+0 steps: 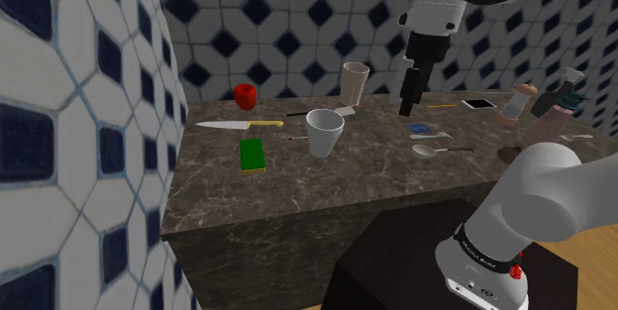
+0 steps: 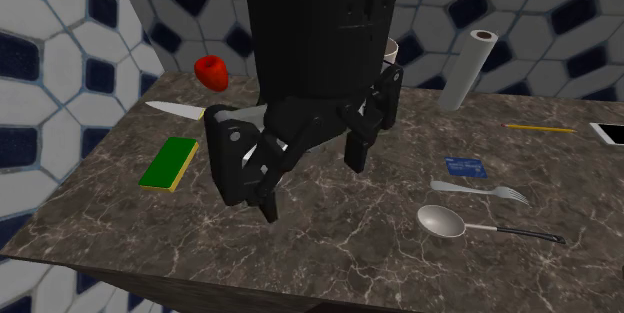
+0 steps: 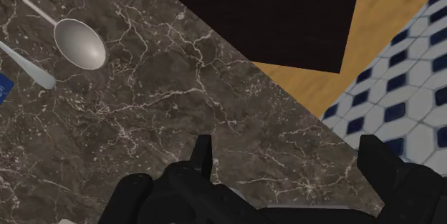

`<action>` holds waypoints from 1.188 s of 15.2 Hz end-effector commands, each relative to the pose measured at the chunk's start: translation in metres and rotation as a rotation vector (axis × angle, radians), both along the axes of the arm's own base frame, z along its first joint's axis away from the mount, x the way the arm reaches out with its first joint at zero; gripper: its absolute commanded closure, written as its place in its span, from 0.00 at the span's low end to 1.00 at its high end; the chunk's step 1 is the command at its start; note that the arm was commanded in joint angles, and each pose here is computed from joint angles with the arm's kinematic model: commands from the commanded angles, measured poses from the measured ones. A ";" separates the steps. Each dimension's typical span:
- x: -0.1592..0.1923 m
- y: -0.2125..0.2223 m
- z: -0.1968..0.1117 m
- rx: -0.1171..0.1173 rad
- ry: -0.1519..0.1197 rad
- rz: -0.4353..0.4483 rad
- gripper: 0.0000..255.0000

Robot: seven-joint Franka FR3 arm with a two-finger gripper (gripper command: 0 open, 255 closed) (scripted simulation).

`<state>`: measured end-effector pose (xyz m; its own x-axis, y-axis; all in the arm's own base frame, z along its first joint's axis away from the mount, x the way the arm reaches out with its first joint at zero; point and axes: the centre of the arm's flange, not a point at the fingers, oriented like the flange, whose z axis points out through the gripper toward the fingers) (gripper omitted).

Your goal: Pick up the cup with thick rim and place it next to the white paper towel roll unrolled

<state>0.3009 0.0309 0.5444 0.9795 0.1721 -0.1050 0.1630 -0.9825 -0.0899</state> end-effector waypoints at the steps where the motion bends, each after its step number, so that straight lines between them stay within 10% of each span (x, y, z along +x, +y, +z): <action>1: 0.000 0.000 0.000 0.000 0.000 0.000 0.00; 18: 0.188 -0.034 -0.104 -0.034 -0.043 -0.012 0.00</action>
<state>0.4746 -0.0015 0.4476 0.9848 0.1585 -0.0715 0.1550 -0.9865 -0.0528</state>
